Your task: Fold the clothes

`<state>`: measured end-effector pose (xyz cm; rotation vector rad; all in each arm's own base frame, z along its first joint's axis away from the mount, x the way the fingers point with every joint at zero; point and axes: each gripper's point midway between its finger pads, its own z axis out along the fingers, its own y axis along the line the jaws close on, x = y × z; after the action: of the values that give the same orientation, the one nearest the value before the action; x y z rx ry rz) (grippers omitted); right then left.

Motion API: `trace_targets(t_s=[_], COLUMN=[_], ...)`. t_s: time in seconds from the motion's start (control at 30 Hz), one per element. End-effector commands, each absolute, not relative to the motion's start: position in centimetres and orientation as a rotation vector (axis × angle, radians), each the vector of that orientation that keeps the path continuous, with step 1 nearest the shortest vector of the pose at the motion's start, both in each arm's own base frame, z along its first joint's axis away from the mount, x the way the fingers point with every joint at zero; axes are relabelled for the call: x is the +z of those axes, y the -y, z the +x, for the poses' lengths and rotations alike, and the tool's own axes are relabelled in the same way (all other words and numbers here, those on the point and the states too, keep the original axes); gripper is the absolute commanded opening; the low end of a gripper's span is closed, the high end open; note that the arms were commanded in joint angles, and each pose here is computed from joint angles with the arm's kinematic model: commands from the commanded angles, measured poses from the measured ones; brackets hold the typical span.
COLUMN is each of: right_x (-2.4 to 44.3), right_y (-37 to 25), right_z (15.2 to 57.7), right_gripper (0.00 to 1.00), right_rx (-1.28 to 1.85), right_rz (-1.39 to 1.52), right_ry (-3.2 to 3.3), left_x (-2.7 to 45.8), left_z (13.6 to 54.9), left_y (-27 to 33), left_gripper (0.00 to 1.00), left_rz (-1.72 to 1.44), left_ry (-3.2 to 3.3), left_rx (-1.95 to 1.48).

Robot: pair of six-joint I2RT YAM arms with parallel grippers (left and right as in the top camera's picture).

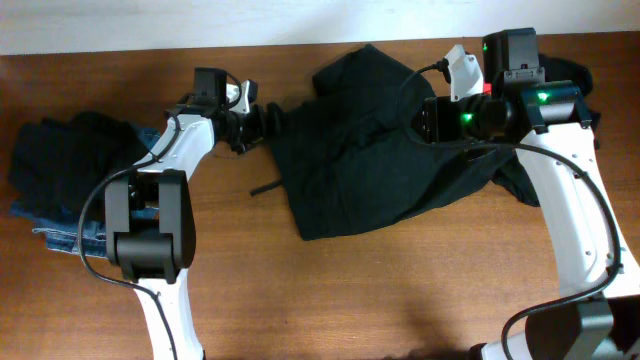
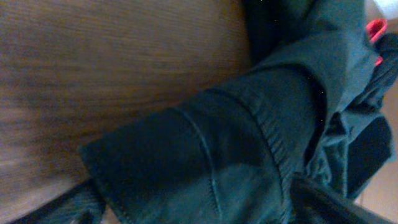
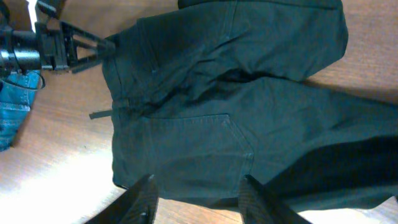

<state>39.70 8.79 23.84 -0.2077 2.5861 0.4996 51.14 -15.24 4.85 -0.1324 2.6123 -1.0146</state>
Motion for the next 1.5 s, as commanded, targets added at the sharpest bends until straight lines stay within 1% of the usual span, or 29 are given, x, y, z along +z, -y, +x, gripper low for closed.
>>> trace_targets(t_s=[0.0, 0.07, 0.13, 0.17, 0.2, 0.23, 0.3, 0.33, 0.4, 0.43, 0.47, 0.57, 0.63, 0.77, 0.9, 0.97, 1.1, 1.13, 1.17, 1.33, 1.47], right_x=[25.0, 25.0, 25.0, 25.0, 24.9, 25.0, 25.0, 25.0, 25.0, 24.9, 24.9, 24.8, 24.5, 24.4, 23.9, 23.3, 21.2, 20.7, 20.2, 17.0, 14.9], right_y=[-8.9, -8.9, -8.9, -8.9, -8.9, -8.9, -8.9, -8.8, -8.8, -8.8, -8.8, -8.4, -7.8, -7.4, -7.1, -6.8, -7.0, -7.2, -7.5, -8.5, -8.8], right_z=[39.6, 39.6, 39.6, 39.6, 39.6, 39.7, 39.6, 39.7, 39.7, 39.7, 39.6, 39.6, 39.6, 39.7, 40.9, 41.9, 44.1, 44.7, 45.4, 48.8, 51.0], right_gripper=[0.45, 0.44, 0.44, 0.44, 0.44, 0.44, 0.44, 0.44, 0.44, 0.44, 0.44, 0.44, 0.44, 0.45, 0.45, 0.45, 0.46, 0.53, 0.57, 0.73, 0.79], right_rx=[0.483, 0.483, 0.483, 0.482, 0.482, 0.482, 0.482, 0.482, 0.481, 0.481, 0.481, 0.453, 0.403, 0.368, 0.357, 0.346, 0.371, 0.385, 0.404, 0.464, 0.475], right_rz=[-0.229, -0.229, -0.229, -0.229, -0.229, -0.228, -0.228, -0.227, -0.227, -0.227, -0.227, -0.218, -0.203, -0.192, -0.126, -0.058, 0.017, 0.021, 0.014, -0.01, -0.019], right_ry=[-2.555, -2.555, -2.555, -2.555, -2.555, -2.555, -2.555, -2.555, -2.555, -2.555, -2.556, -2.566, -2.581, -2.584, -2.576, -2.578, -2.585, -2.584, -2.579, -2.549, -2.523], left_x=[6.3, 6.6, 6.1, 5.9, 5.6, 5.5, 5.3, 5.3, 5.3, 5.4, 5.6, 7.4, 9.8, 17.8, 24.6, 26.5, 28.4, 28.7, 28.9, 27.8, 27.5], left_z=[51.7, 51.8, 51.9, 51.9, 51.9, 51.9, 51.6, 51.6, 51.6, 51.6, 51.7, 52.2, 52.4, 52.3, 49.6, 48.2, 45.7, 45.1, 44.6, 42.4, 41.2], left_y=[16.7, 17.2, 17.3, 17.3, 17.3, 17.2, 17.2, 17.2, 17.2, 17.2, 17.0, 15.9, 14.9, 11.8, 11.6, 11.2, 10.5, 10.8, 11.0, 12.7, 12.4], left_gripper=[0.75, 0.68, 0.58, 0.5, 0.33, 0.29, 0.28, 0.25, 0.07, 0.02, 0.01, 0.01, 0.01, 0.01, 0.01, 0.01, 0.01, 0.01, 0.01, 0.01, 0.01], left_rz=[-0.089, -0.057, -0.059, -0.06, -0.061, -0.053, -0.055, -0.055, -0.055, -0.055, -0.057, -0.069, -0.028, 0.061, 0.208, 0.219, 0.227, 0.242, 0.249, 0.315, 0.295], left_ry=[-2.538, -2.508, -2.511, -2.515, -2.516, -2.517, -2.53, -2.531, -2.531, -2.531, -2.528, -2.506, -2.473, -2.366, -2.267, -2.267, -2.293, -2.296, -2.303, -2.377, -2.425], left_rx=[-1.149, -1.196, -1.199, -1.199, -1.199, -1.197, -1.198, -1.197, -1.198, -1.198, -1.196, -1.184, -1.152, -0.98, -0.893, -0.816, -0.686, -0.685, -0.689, -0.709, -0.703])
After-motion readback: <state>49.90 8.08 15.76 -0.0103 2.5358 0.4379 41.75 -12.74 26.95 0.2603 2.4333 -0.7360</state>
